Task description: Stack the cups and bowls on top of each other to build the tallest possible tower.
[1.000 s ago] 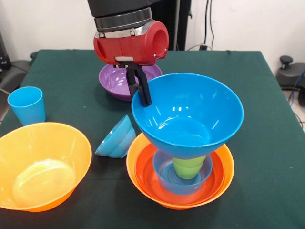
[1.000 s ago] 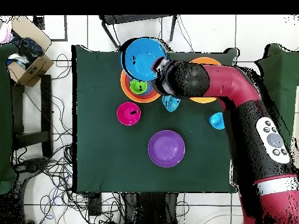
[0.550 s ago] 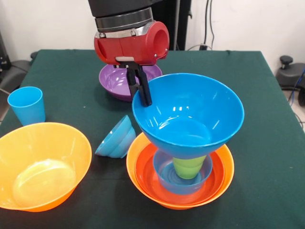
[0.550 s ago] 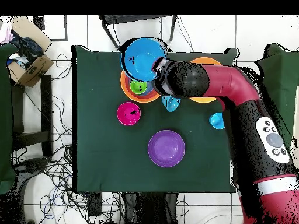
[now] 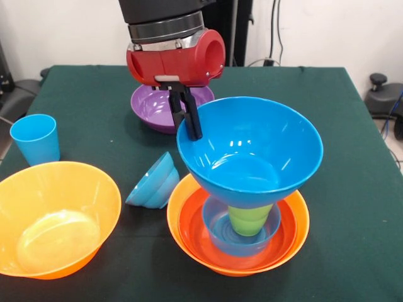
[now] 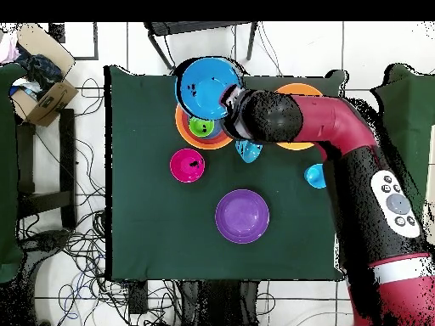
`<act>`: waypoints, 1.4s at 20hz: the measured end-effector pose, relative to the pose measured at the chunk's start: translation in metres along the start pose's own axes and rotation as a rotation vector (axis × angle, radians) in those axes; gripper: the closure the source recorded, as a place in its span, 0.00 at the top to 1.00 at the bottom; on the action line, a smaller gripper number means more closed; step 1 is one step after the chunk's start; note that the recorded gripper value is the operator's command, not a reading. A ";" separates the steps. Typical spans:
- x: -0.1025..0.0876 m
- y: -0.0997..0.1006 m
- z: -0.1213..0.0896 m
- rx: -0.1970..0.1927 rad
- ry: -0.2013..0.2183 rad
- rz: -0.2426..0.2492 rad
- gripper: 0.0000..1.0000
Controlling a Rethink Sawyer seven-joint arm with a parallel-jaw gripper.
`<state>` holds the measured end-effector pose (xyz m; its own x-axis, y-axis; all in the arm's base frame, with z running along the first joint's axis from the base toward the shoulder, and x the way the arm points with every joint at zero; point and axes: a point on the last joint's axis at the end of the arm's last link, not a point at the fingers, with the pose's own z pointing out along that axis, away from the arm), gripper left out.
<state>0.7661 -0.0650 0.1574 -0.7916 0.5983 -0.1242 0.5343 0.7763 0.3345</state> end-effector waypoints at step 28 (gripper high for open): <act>0.007 -0.001 0.003 0.007 0.009 -0.013 0.00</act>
<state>0.7611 -0.0606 0.1532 -0.8011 0.5863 -0.1201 0.5258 0.7853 0.3268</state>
